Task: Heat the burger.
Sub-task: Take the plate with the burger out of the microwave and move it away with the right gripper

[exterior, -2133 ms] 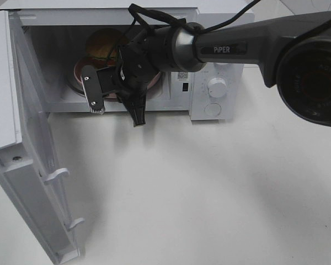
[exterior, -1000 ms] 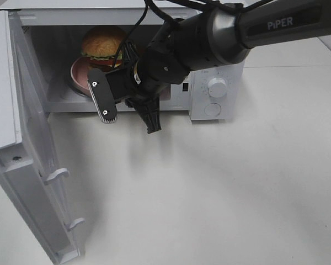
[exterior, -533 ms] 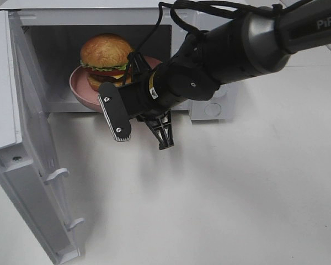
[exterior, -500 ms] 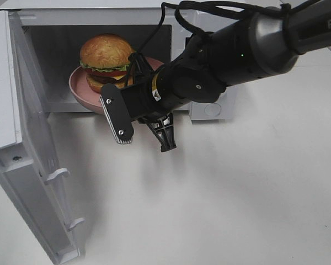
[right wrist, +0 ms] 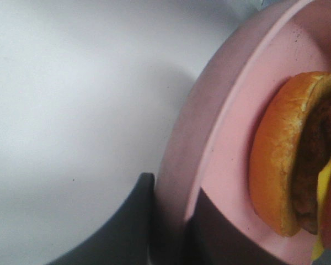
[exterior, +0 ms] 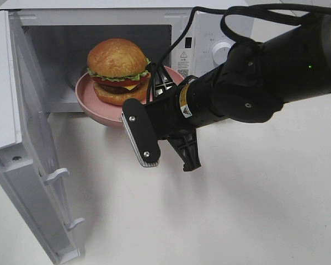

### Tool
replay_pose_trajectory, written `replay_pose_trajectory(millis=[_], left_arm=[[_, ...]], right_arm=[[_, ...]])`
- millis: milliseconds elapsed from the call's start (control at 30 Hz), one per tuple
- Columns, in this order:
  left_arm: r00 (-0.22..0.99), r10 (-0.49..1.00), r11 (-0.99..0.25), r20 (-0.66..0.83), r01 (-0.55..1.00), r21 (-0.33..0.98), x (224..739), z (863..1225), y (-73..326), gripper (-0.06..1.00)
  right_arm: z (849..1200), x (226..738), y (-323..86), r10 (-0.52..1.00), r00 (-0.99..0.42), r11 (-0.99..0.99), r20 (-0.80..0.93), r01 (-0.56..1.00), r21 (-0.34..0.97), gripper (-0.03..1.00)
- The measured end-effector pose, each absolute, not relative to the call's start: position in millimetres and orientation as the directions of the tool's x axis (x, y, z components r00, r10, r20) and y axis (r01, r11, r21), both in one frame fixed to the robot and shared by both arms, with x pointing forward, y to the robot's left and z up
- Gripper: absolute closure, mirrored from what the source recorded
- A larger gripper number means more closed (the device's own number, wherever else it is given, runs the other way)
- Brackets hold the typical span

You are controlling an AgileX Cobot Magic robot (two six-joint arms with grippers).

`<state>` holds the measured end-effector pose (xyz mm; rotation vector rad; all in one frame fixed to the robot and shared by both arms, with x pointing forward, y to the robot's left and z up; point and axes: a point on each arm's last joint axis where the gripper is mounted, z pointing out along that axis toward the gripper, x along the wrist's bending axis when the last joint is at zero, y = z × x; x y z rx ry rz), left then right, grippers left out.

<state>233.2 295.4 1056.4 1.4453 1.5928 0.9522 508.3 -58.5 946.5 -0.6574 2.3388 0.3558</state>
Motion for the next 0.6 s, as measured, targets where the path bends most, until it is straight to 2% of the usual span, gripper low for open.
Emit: replay_pose_trajectory(millis=[600], left_arm=[[-0.061,0.997,0.077,-0.057,0.422,0.903,233.2,1056.4,295.4,-0.05]], right_arm=[[975.4,461.1,-102.3,-0.332,-0.629,0.836,-0.704,-0.541,0.089,0.87]])
